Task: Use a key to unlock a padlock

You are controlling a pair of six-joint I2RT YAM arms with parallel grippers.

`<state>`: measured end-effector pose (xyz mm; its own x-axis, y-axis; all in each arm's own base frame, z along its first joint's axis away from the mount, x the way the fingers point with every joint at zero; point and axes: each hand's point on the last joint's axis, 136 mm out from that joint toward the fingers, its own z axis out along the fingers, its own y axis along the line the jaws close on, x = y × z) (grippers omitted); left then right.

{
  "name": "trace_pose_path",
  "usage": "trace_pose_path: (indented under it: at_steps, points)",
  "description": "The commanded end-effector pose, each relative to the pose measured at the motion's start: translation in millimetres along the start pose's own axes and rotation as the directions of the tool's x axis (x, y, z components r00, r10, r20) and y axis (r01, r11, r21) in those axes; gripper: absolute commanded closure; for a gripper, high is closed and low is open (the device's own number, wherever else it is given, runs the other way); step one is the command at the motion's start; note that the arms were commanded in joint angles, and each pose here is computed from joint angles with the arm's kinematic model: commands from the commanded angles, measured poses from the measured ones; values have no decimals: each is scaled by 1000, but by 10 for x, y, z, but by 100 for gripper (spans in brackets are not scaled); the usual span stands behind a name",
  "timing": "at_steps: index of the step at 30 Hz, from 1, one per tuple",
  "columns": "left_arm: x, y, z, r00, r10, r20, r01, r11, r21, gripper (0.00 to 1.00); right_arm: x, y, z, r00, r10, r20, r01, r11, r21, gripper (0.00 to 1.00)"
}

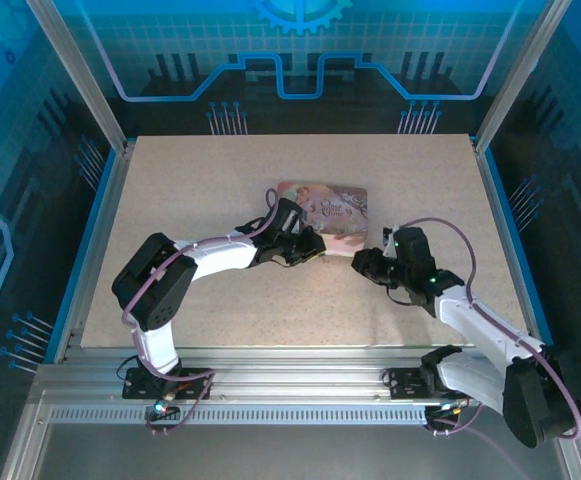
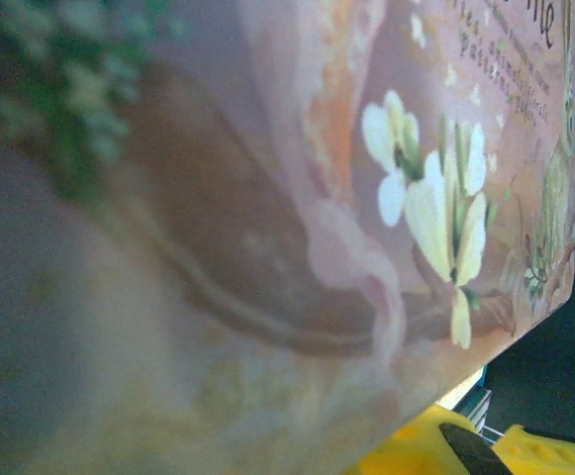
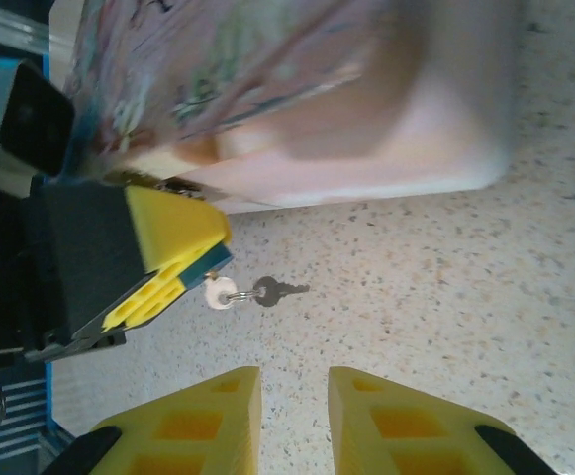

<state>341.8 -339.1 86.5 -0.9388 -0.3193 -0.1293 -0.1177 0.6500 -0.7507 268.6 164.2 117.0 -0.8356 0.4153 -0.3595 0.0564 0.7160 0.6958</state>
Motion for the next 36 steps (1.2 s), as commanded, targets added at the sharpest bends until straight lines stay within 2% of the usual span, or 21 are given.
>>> trace_pose_path:
  at_steps: [1,5,18,27,36]
  points:
    - [-90,-369,-158,999,36,37,-39,996,81,100,81,25,43,990,-132,-44,134,990,48,74]
    - [-85,-384,-160,999,33,32,-36,996,87,100,142,123,153,975,-208,-73,212,976,53,73]
    - [-67,-414,-159,999,27,19,-29,994,102,100,212,291,476,957,-274,-98,275,961,-8,70]
    - [-50,-418,-152,1000,17,9,-18,994,109,100,182,376,678,952,-285,-112,285,958,-24,74]
    - [-16,-427,-147,1000,14,-9,-13,993,120,100,97,462,757,954,-286,-90,283,958,-36,87]
